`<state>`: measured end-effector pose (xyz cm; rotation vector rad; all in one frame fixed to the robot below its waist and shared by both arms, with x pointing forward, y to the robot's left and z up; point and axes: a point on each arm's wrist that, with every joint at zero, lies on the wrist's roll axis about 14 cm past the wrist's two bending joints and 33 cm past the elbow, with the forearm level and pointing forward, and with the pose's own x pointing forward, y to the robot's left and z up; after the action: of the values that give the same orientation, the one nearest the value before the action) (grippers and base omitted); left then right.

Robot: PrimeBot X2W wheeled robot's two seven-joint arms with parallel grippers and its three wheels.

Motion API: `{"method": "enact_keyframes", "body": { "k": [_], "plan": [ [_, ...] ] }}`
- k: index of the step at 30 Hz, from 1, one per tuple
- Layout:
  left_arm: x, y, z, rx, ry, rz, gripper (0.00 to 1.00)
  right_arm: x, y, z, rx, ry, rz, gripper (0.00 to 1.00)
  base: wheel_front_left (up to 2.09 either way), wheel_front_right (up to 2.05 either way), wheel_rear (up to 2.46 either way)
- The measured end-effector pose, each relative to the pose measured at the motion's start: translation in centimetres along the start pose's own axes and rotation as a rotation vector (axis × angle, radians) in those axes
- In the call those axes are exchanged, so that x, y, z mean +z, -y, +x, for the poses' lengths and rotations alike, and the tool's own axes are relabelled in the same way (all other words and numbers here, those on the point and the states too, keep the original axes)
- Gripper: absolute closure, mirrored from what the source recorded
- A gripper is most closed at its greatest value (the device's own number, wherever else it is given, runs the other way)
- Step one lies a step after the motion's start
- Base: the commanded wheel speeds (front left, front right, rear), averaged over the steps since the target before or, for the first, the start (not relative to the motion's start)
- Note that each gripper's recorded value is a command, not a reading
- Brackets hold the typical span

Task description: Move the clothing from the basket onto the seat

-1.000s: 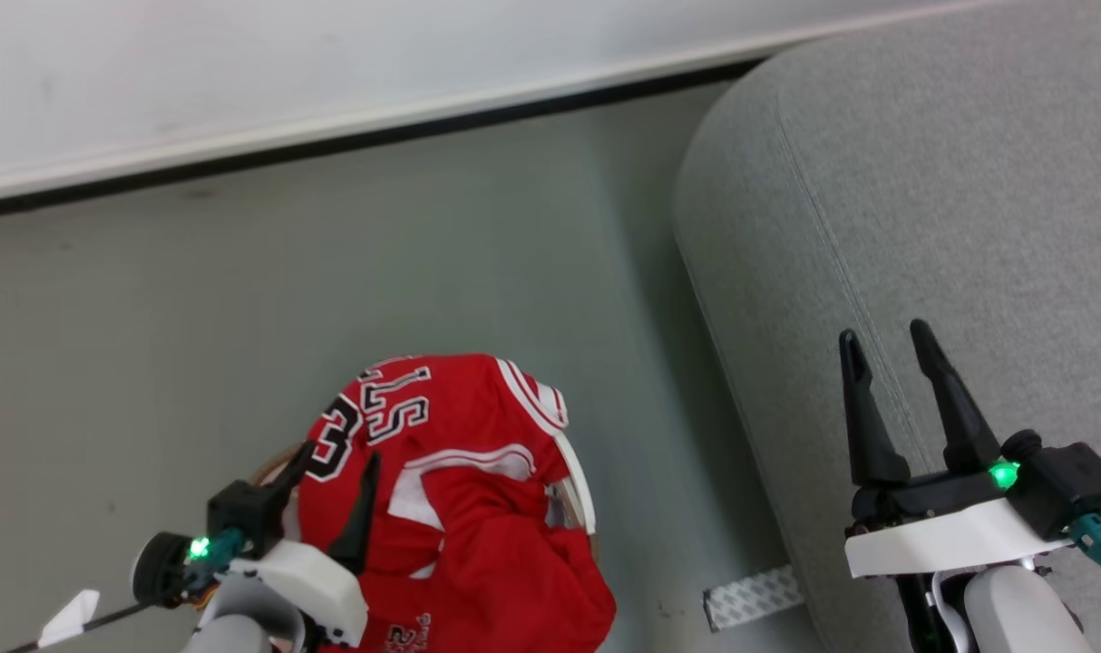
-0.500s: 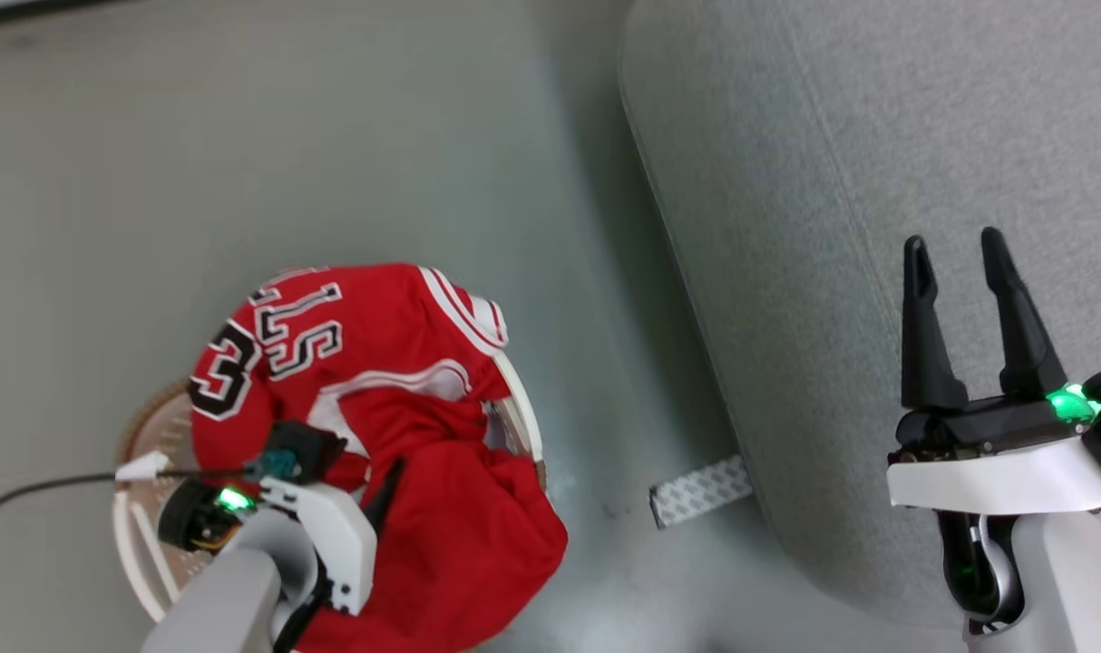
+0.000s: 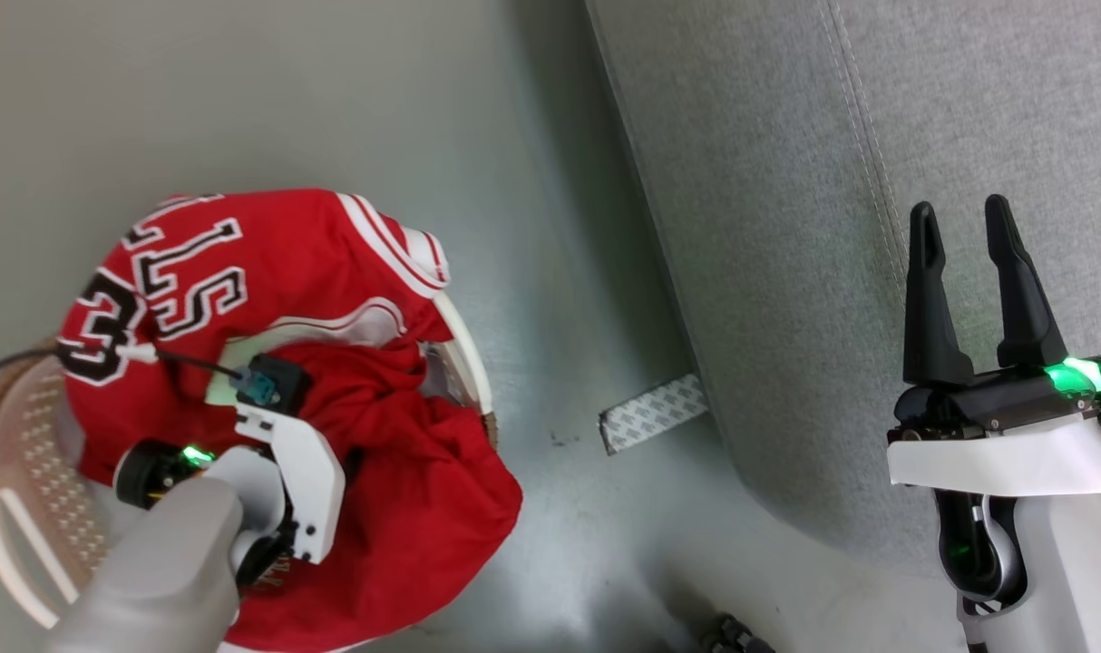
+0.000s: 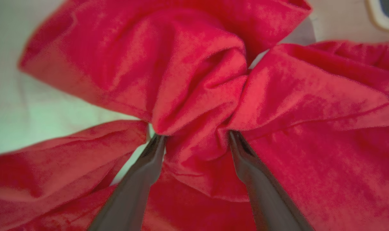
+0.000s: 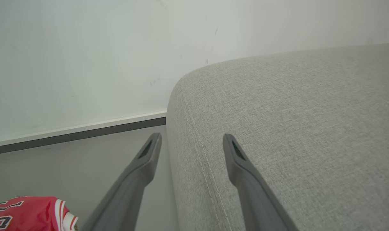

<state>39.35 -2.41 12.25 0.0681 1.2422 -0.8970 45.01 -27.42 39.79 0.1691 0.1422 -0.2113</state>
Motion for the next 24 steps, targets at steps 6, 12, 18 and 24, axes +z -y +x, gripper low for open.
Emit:
{"method": "enact_keyframes", "body": {
  "k": [6, 12, 18, 24],
  "plan": [
    [-1.2, 0.6, 2.1, -0.051, -0.095, 0.026, 0.0, -1.2, 0.6, 0.2, -0.015, -0.032, -0.004, 0.0, 0.0, 0.0, 0.0],
    [-1.1, 1.0, 2.7, -0.076, -0.096, 0.037, 1.0, -1.7, 0.7, 0.2, -0.018, -0.047, -0.009, 0.0, 0.0, 0.0, 0.0],
    [0.1, 1.4, 1.8, -0.078, -0.038, 0.03, 1.0, -0.8, 0.5, 0.2, -0.012, -0.028, -0.007, 0.0, 0.0, 0.0, 0.0],
    [2.1, 3.3, -0.6, -0.076, 0.072, 0.014, 1.0, 1.9, -0.1, -0.1, 0.01, 0.037, -0.02, 0.0, 0.0, 0.0, 0.0]
  ]
}}
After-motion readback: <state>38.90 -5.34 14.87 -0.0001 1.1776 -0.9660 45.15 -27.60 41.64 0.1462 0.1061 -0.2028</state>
